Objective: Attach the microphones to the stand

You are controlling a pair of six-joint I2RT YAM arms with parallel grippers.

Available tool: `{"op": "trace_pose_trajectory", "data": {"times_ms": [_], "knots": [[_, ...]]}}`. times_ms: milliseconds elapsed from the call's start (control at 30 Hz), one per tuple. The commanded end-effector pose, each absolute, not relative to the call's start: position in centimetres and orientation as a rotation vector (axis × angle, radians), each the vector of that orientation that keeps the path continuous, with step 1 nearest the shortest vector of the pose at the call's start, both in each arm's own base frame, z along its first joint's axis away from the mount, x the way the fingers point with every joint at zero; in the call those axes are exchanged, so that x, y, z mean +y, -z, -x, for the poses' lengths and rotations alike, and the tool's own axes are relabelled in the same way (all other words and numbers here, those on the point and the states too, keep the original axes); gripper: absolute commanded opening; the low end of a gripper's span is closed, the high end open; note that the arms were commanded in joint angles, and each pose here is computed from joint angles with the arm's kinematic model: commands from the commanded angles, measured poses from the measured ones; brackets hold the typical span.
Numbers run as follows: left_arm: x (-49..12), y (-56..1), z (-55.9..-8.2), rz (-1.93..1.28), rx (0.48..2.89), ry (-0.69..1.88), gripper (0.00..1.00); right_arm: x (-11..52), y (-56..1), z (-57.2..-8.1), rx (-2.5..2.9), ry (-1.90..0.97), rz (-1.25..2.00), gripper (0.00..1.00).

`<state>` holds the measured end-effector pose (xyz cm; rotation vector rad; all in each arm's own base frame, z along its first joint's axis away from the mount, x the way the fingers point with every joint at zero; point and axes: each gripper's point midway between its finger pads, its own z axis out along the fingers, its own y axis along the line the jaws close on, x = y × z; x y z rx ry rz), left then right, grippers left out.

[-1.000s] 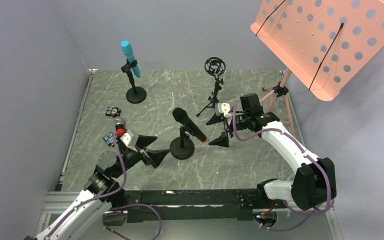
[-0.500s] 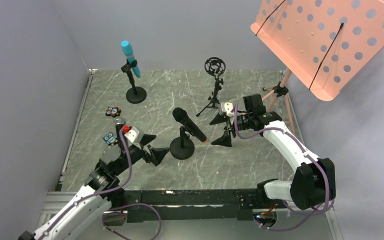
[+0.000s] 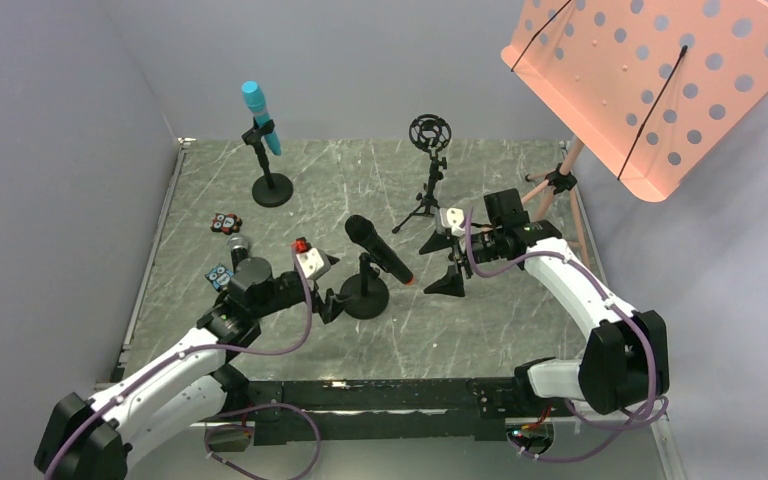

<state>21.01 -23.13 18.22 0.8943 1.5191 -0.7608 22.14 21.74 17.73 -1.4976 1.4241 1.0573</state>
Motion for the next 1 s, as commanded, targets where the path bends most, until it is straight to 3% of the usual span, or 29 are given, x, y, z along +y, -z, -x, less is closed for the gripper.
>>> {"op": "trace_pose_trajectory", "data": {"times_ms": [0,167,500,667,967], "knots": [[-24.6,-19.6,-21.7,-0.986,1.394,0.764,0.99,22.2,-19.0,-22.4,1.335,-1.073,1.531,0.95],[-24.5,-19.2,-23.0,-0.980,1.362,0.798,0.96,22.9,-18.3,-21.4,1.332,-1.124,1.590,0.96],[-26.5,-20.7,-24.0,-1.027,1.287,1.065,0.77,22.9,-18.4,-21.4,1.314,-1.068,1.615,0.95],[-26.8,-20.7,-24.3,-1.017,1.269,1.086,0.75,22.9,-18.3,-21.3,1.315,-1.076,1.619,0.95],[-27.7,-20.8,-24.9,-1.025,1.280,1.151,0.60,22.9,-18.3,-21.3,1.314,-1.071,1.625,0.95]]}}
